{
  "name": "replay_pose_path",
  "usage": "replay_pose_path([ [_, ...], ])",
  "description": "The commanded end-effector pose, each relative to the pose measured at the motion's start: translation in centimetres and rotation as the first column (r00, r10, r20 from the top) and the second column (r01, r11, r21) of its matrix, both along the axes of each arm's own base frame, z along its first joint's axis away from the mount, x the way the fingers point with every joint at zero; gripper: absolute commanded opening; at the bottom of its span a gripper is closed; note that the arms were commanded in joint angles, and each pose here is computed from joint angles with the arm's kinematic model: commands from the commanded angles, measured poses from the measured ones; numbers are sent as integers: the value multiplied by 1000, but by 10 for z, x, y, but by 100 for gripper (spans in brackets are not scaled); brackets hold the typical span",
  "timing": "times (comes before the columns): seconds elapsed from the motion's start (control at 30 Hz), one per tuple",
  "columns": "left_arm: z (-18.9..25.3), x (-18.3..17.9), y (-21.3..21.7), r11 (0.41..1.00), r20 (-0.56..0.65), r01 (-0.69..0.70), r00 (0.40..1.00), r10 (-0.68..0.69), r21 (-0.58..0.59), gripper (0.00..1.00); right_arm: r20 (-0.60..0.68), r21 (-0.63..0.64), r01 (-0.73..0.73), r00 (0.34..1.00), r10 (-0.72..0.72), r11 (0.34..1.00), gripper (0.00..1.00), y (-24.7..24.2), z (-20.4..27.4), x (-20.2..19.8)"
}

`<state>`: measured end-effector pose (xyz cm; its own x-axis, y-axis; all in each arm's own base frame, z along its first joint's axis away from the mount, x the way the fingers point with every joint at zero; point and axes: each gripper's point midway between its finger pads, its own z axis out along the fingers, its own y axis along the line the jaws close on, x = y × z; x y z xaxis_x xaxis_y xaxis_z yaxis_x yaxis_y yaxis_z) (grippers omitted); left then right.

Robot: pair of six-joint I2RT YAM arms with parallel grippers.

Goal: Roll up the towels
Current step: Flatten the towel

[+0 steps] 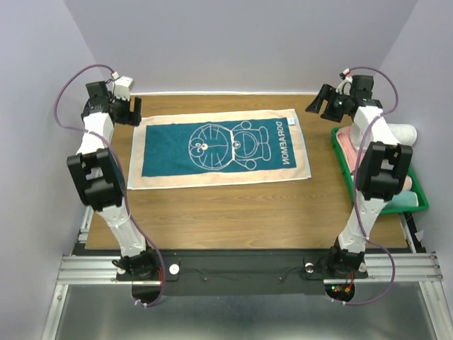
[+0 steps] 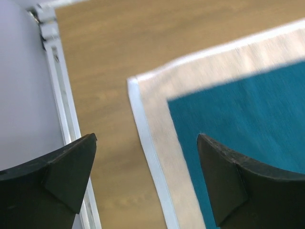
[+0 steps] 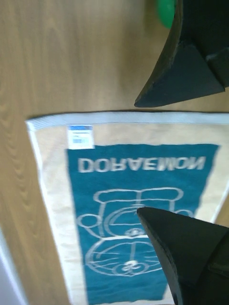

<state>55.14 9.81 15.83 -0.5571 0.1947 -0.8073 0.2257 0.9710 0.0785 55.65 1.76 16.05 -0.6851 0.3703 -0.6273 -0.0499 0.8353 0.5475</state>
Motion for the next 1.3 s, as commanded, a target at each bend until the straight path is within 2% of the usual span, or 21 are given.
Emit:
replay_pose_path([
  [0.0, 41, -63, -18, 991, 10, 116, 993, -117, 59, 89, 16, -109, -147, 989, 150, 983, 84, 10, 17, -50],
  [0.03, 27, -85, -26, 989, -44, 142, 989, -140, 47, 80, -20, -119, -165, 986, 163, 979, 74, 12, 5, -65],
  [0.07, 21, -95, -28, 988, -62, 148, 987, -145, 43, 75, -40, -125, -189, 982, 185, 974, 70, 19, -2, -73],
  [0.1, -1, -111, -32, 986, -116, 161, 981, -156, 32, 61, -77, -135, -217, 975, 208, 967, 67, 22, -16, -84],
  [0.13, -7, -120, -34, 984, -137, 173, 976, -167, 31, 56, -109, -132, -227, 971, 213, 965, 63, 27, -24, -90],
  [0.17, -10, -130, -37, 984, -155, 178, 973, -172, 27, 51, -129, -150, -268, 960, 250, 952, 53, 33, -34, -97],
  [0.2, -25, -142, -38, 984, -195, 177, 966, -170, 18, 42, -148, -156, -281, 955, 258, 947, 49, 36, -40, -100],
  [0.33, -53, -170, -43, 981, -271, 195, 944, -187, 4, 28, -240, -162, -332, 927, 289, 929, 37, 47, -76, -119],
  [0.43, -74, -191, -39, 981, -334, 192, 927, -172, 29, 26, -290, -179, -361, 908, 301, 915, 35, 48, -91, -135],
  [0.6, -84, -223, -42, 975, -379, 217, 906, -188, 37, 26, -333, -223, -394, 891, 310, 892, 35, 41, -92, -174],
  [0.77, -80, -232, -45, 975, -385, 218, 903, -190, 32, 26, -356, -263, -416, 881, 313, 871, 34, 35, -93, -199],
  [1.03, -102, -237, -45, 980, -446, 197, 876, -183, -15, 21, -470, -303, -454, 836, 283, 838, 30, 20, -132, -212],
  [1.2, -119, -249, -35, 985, -486, 173, 863, -140, 24, 20, -516, -319, -482, 811, 276, 816, 27, 13, -147, -232],
  [1.27, -127, -249, -28, 988, -497, 150, 860, -112, 38, 17, -534, -330, -486, 803, 265, 809, 26, 9, -154, -235],
])
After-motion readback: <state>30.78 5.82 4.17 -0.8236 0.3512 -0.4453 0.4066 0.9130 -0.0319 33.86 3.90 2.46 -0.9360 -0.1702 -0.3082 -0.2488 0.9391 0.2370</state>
